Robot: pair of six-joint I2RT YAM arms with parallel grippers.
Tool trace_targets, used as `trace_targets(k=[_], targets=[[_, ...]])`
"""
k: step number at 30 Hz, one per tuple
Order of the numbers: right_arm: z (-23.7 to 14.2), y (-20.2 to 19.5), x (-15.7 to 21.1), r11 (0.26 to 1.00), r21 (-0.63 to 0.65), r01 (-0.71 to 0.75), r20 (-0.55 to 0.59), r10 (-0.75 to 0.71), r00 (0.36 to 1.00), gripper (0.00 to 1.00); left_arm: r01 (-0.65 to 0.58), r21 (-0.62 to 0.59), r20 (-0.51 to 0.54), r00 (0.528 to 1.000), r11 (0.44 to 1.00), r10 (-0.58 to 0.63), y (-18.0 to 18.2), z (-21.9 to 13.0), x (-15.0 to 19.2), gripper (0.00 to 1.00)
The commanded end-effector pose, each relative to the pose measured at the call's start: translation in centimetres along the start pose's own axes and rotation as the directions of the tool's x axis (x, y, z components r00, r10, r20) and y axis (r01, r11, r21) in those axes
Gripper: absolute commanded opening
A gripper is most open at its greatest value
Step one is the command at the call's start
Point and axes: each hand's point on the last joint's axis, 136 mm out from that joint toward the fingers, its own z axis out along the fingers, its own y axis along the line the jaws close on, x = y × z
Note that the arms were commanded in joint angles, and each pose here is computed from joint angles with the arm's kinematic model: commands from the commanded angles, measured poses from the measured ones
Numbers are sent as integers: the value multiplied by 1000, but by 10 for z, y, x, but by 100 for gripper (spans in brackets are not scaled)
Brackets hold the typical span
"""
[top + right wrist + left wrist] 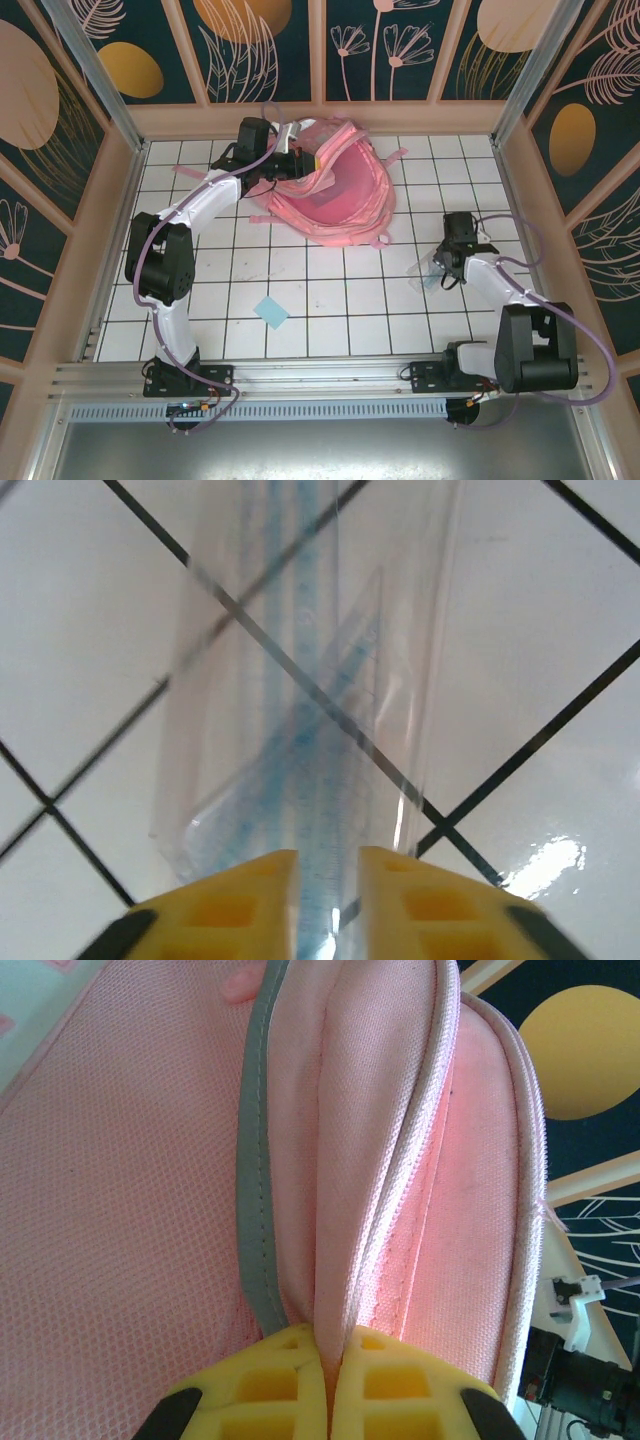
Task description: Pack the student bag
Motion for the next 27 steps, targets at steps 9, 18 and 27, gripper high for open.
trace_targets(k=[9, 18, 27], targets=[[-29, 20, -25, 992, -69, 108, 60, -104, 993, 1, -94, 86, 117, 990, 992, 84, -46, -20, -35, 0], [2, 15, -15, 995, -27, 98, 11, -98, 995, 87, -84, 87, 116, 991, 993, 74, -45, -19, -34, 0], [36, 17, 4, 995, 4, 96, -70, -95, 993, 99, -94, 74, 122, 989, 993, 84, -46, -22, -34, 0]])
